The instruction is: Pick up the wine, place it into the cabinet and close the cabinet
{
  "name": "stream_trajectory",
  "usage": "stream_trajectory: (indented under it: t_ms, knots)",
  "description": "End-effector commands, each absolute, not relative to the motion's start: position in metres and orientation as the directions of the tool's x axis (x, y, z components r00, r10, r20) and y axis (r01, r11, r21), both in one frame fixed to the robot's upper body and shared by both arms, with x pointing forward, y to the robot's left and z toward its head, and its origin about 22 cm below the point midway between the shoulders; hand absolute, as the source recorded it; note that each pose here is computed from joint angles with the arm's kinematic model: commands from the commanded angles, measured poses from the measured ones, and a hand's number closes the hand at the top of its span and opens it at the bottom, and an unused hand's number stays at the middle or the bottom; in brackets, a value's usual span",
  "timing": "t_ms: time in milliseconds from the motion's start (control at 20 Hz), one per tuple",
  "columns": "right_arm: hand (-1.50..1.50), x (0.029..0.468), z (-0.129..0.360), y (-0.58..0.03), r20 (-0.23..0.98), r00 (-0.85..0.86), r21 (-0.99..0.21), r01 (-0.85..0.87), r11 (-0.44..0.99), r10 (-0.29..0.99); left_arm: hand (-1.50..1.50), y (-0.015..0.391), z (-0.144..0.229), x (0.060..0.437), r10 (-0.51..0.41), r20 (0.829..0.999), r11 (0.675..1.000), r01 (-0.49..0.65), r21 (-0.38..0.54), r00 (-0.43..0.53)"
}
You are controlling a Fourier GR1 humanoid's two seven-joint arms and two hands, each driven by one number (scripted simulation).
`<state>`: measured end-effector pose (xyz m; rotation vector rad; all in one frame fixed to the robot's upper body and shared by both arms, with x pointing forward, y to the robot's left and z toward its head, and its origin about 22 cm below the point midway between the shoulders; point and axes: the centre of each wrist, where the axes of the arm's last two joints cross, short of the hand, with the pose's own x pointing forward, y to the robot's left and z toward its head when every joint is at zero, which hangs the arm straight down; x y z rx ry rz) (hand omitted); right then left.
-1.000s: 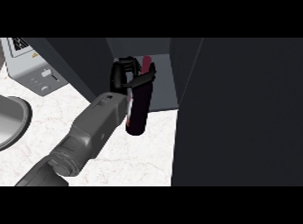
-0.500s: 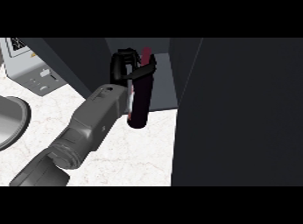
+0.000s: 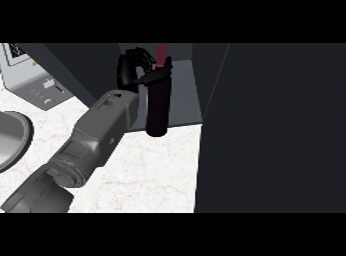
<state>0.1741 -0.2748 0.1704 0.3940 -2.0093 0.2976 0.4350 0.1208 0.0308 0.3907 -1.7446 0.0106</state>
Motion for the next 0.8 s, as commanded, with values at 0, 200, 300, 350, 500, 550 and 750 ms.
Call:
stream_trajectory:
  t_ms: [0, 200, 300, 350, 500, 550, 750]
  knots:
    - [-1.50, 0.172, 0.174, -0.273, 0.891, -0.428, -0.037, -0.401, 0.915, -0.152, -1.50, 0.128, 0.040, 0.440, -0.290, 0.947, 0.927, -0.287, 0.242, -0.141]
    - [-1.50, 0.169, 0.170, -0.271, 0.905, -0.401, -0.039, -0.411, 0.911, -0.142, -1.50, 0.135, 0.028, 0.435, -0.345, 0.931, 0.906, -0.301, 0.297, -0.121]
    - [-1.50, 0.171, 0.173, -0.270, 0.893, -0.428, -0.051, -0.407, 0.912, -0.141, -1.50, 0.138, 0.025, 0.434, -0.348, 0.931, 0.910, -0.277, 0.307, -0.111]
    - [-1.50, 0.169, 0.169, -0.273, 0.895, -0.424, -0.049, -0.402, 0.914, -0.139, -1.50, 0.139, 0.030, 0.437, -0.360, 0.928, 0.894, -0.320, 0.313, -0.096]
    - [-1.50, 0.174, 0.174, -0.274, 0.893, -0.423, -0.029, -0.397, 0.917, -0.155, -1.50, 0.138, 0.023, 0.433, -0.370, 0.925, 0.891, -0.311, 0.330, -0.080]
    - [-1.50, 0.173, 0.169, -0.273, 0.891, -0.427, -0.033, -0.397, 0.917, -0.153, -1.50, 0.143, 0.021, 0.433, -0.356, 0.931, 0.897, -0.307, 0.318, -0.076]
    - [-1.50, 0.169, 0.171, -0.274, 0.894, -0.425, -0.051, -0.405, 0.913, -0.139, -1.50, 0.149, 0.019, 0.432, -0.364, 0.929, 0.886, -0.335, 0.322, -0.069]
